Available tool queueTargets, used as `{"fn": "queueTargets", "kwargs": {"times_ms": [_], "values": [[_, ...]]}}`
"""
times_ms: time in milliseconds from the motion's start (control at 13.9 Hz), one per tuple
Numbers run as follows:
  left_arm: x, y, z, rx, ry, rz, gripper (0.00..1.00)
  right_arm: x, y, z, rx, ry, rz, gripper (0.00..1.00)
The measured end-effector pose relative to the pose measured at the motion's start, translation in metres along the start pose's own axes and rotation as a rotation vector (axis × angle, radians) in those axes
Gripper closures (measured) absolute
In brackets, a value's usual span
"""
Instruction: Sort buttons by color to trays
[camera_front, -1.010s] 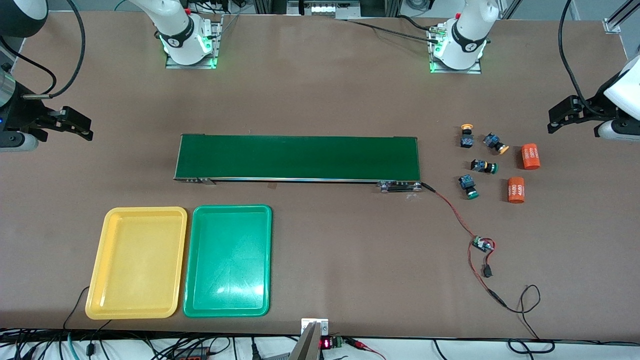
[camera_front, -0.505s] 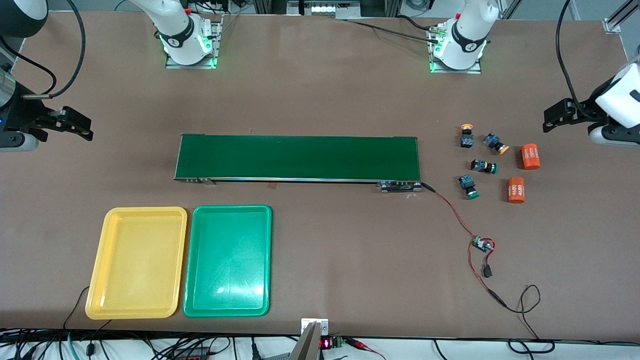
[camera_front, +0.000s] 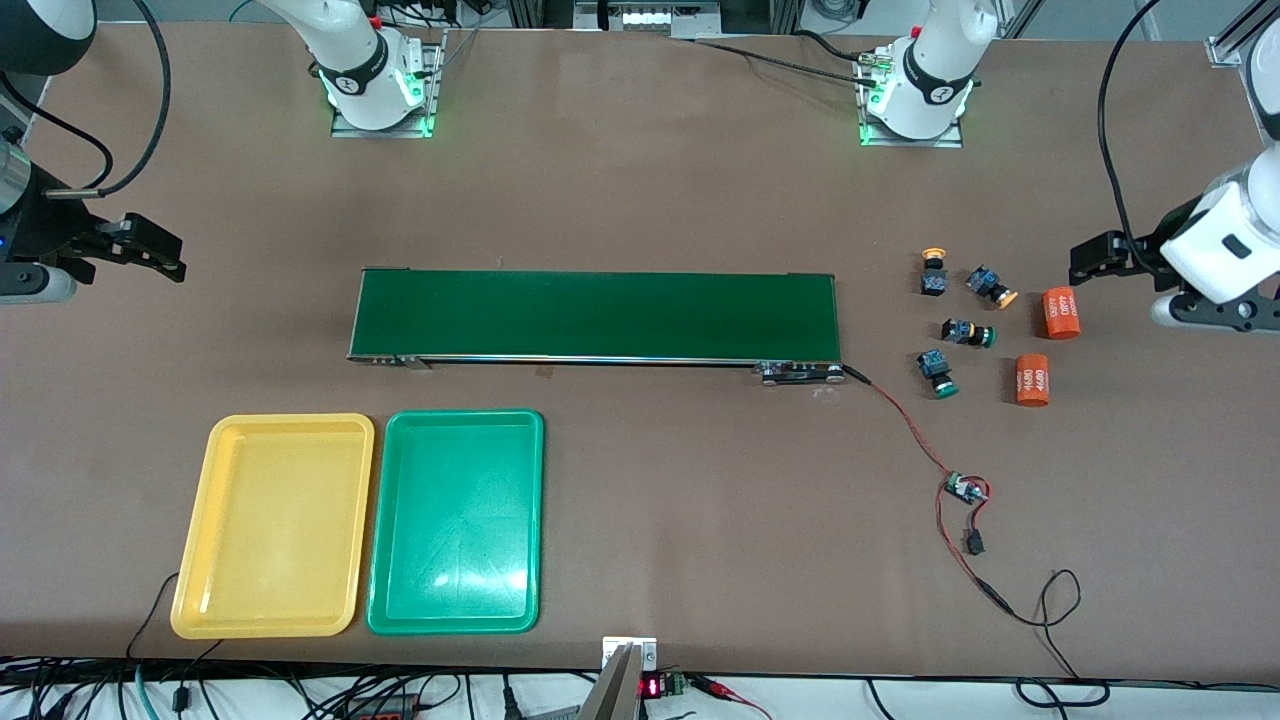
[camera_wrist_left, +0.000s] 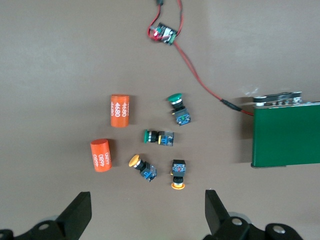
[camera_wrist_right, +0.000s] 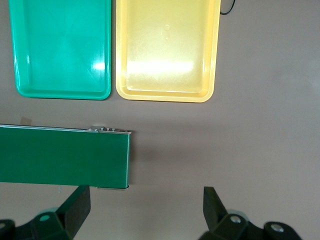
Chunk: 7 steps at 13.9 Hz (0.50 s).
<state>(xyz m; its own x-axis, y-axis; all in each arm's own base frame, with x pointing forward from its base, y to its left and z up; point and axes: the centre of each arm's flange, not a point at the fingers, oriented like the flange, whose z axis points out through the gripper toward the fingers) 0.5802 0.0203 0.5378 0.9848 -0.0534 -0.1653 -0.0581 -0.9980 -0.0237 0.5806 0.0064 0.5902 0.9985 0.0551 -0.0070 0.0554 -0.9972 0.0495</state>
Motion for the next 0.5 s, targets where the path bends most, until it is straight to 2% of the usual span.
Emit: {"fn": "queueTargets", "kwargs": {"times_ms": [216, 361, 505], "values": [[0.017, -0.036, 0.044, -0.011, -0.078, -0.050, 0.00, 0.000, 0.001, 0.000, 0.000, 0.001, 0.002, 0.00], [0.032, -0.048, 0.079, 0.004, -0.123, -0.027, 0.00, 0.000, 0.001, 0.000, 0.000, 0.001, 0.002, 0.00], [0.047, -0.057, 0.116, 0.029, -0.103, 0.004, 0.00, 0.000, 0.001, 0.000, 0.000, 0.001, 0.001, 0.00]]}}
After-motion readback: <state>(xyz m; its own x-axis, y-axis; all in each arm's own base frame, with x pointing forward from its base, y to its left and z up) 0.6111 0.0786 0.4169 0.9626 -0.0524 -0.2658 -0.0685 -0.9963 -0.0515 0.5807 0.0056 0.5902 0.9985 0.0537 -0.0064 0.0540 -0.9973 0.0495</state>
